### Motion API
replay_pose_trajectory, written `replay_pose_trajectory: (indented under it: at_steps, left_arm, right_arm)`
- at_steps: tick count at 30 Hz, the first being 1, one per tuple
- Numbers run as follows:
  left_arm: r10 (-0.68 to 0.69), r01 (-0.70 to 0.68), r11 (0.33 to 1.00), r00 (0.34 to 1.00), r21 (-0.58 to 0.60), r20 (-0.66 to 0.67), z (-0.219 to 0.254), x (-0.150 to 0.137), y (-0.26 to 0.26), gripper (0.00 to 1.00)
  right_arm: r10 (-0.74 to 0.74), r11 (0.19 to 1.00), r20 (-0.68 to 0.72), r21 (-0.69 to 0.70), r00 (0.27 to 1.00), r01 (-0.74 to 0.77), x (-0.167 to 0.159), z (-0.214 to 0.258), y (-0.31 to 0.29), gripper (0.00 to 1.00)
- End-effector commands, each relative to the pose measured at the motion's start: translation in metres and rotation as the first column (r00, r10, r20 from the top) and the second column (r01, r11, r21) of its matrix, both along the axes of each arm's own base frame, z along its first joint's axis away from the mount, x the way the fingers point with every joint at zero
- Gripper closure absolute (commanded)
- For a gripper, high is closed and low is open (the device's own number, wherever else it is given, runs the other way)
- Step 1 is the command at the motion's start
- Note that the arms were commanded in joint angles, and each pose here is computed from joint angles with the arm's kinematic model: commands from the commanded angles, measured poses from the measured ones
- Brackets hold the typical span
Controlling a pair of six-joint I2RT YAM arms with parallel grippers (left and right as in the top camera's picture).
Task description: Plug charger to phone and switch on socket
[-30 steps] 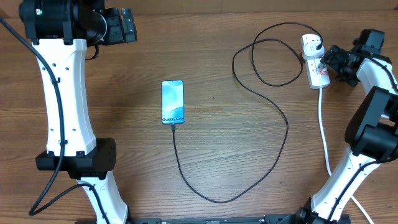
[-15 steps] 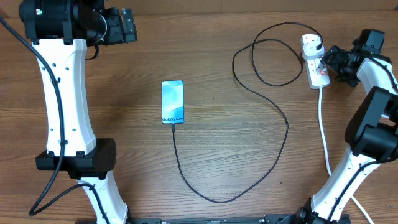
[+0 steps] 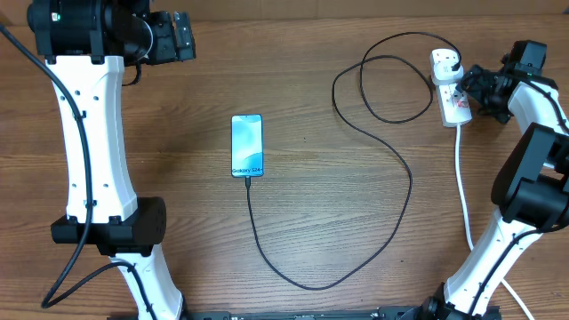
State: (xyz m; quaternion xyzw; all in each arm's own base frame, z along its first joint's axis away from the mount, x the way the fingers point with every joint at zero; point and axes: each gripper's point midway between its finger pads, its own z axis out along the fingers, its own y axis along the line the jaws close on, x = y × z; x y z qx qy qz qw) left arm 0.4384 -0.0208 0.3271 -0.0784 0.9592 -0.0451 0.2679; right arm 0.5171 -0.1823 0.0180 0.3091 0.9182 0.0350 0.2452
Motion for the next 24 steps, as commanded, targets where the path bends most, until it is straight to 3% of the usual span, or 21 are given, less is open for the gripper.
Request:
replay_pose_trajectory:
  at_steps: [1, 12, 24]
  left_arm:
    - [0.016, -0.016, 1.0, 0.999, -0.001, 0.03, 0.011, -0.004, 0.003, 0.0]
    - [0.016, -0.016, 1.0, 0.999, -0.001, 0.03, 0.011, -0.004, 0.003, 0.01]
    - [0.016, -0.016, 1.0, 0.999, -0.001, 0.03, 0.011, -0.004, 0.003, 0.0]
  right_arm:
    - [0.08, 0.996, -0.051, 0.038, 0.995, -0.078, -0.001, -0.024, 0.03, 0.02]
    - [0.067, 0.997, -0.064, 0.033, 0.996, -0.065, -0.004, -0.026, 0.024, 0.0]
    - [-0.013, 0.998, -0.055, -0.054, 0.998, 0.01, -0.009, 0.019, -0.009, 0.0]
